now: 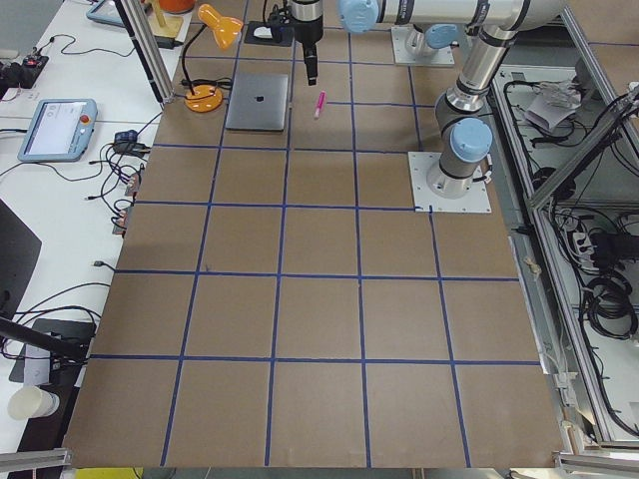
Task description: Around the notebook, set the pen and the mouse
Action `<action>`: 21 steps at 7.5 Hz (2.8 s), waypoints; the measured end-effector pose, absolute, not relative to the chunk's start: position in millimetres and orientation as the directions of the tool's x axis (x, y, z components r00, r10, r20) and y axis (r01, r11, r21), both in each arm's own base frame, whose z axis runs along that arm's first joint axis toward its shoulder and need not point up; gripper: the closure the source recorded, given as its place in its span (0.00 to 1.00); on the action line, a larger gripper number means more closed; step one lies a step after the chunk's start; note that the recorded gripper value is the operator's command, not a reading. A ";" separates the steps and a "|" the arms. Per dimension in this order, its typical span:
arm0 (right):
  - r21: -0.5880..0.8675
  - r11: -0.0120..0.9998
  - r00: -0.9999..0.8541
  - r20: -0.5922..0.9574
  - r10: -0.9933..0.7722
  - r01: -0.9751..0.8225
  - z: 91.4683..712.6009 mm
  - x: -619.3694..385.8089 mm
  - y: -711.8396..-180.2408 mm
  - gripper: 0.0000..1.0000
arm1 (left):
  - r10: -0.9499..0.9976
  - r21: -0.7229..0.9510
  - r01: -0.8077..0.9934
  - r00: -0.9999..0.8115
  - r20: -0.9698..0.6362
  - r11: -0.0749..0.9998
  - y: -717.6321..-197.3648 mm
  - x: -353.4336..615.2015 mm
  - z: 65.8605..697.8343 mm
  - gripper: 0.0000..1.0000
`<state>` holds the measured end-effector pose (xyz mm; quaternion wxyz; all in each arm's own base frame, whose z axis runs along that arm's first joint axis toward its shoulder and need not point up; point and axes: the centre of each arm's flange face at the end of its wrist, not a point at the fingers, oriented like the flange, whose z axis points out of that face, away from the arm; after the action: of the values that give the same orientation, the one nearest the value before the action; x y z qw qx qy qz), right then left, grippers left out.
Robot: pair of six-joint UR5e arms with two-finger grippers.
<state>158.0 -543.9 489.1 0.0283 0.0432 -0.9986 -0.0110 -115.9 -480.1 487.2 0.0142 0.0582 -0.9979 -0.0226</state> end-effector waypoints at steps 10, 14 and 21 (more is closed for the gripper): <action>0.023 0.996 -0.996 0.030 -0.082 -0.081 491.4 159.0 -541.6 0.00 | -0.123 0.034 -0.122 -0.992 0.022 0.992 -481.2 -114.5 493.6 0.00; 0.025 0.997 -0.996 0.030 -0.080 -0.080 490.6 159.1 -542.1 0.00 | -0.124 0.034 -0.123 -0.992 0.022 0.992 -480.9 -114.8 494.9 0.00; 0.030 0.996 -0.996 0.030 -0.079 -0.078 486.9 159.0 -541.1 0.00 | -0.129 0.030 -0.129 -0.991 0.022 0.991 -481.9 -113.2 495.9 0.00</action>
<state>159.0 -541.1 486.9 0.0155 0.0393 -0.9990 -0.0146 -113.2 -481.9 495.9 0.0119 0.0646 -0.9977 -0.0144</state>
